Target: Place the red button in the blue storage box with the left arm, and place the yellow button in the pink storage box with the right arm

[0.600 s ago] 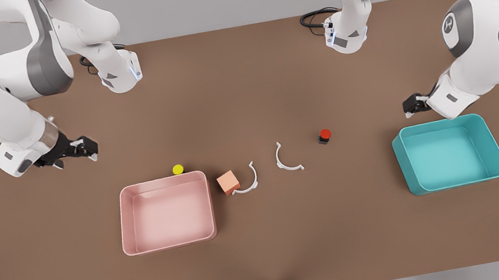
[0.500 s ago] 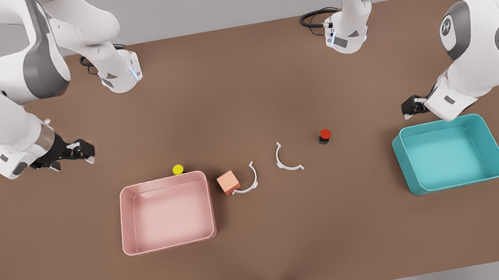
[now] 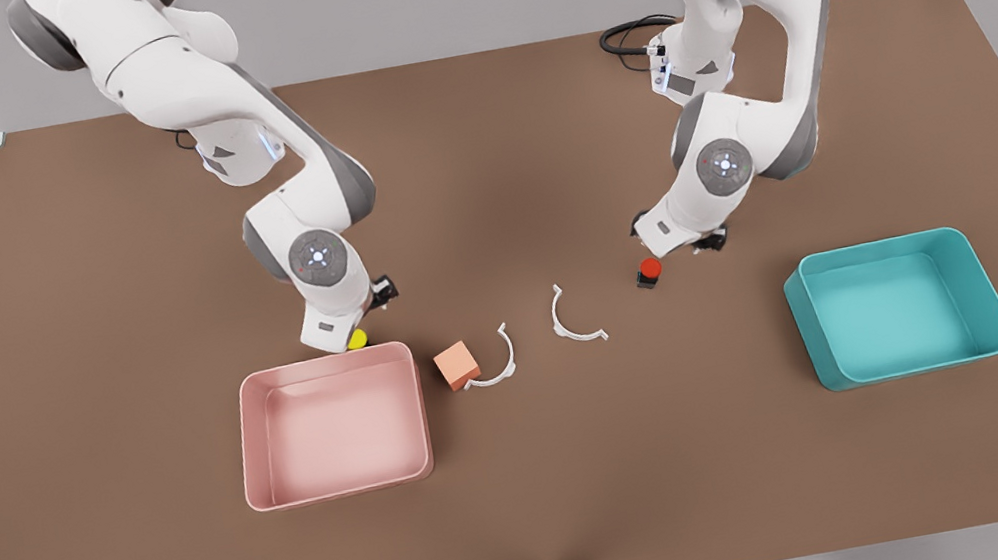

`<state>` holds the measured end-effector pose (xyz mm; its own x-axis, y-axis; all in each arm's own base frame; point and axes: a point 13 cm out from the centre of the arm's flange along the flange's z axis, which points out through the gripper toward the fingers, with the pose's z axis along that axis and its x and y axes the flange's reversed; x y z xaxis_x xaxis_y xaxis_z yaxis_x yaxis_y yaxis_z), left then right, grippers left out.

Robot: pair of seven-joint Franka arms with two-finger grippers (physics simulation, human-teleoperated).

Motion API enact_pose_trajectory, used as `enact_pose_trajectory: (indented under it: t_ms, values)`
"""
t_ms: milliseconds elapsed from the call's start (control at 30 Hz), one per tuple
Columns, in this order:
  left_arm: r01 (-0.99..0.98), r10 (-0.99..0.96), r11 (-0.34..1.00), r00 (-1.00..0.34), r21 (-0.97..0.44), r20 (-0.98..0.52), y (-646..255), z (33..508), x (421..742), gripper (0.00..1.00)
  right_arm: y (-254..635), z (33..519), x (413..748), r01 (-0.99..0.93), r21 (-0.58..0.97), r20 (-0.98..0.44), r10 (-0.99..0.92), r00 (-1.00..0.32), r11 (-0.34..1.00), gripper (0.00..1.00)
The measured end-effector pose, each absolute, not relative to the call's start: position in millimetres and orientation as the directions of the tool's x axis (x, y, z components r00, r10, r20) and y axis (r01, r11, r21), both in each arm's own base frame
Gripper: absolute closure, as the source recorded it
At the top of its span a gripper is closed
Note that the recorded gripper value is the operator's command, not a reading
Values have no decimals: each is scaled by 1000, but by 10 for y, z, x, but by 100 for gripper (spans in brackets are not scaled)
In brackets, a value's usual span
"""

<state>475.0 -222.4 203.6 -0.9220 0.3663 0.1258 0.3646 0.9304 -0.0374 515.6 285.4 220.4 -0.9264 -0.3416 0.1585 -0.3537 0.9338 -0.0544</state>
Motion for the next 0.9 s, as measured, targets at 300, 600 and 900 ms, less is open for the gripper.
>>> enact_pose_trajectory:
  t_ms: [300,600,900]
  values:
    - [356,357,934,-934,-31,28,-2302,1162,4571,0,2539,1375,5060,-135,-45,75,-131,-989,990,0]
    - [334,335,942,-942,-26,26,-2279,617,4562,12,2609,1258,5039,58,34,63,56,-996,998,0]
    - [317,317,948,-948,-29,-15,-2290,635,4667,40,2523,1121,5077,120,43,69,117,-991,992,0]
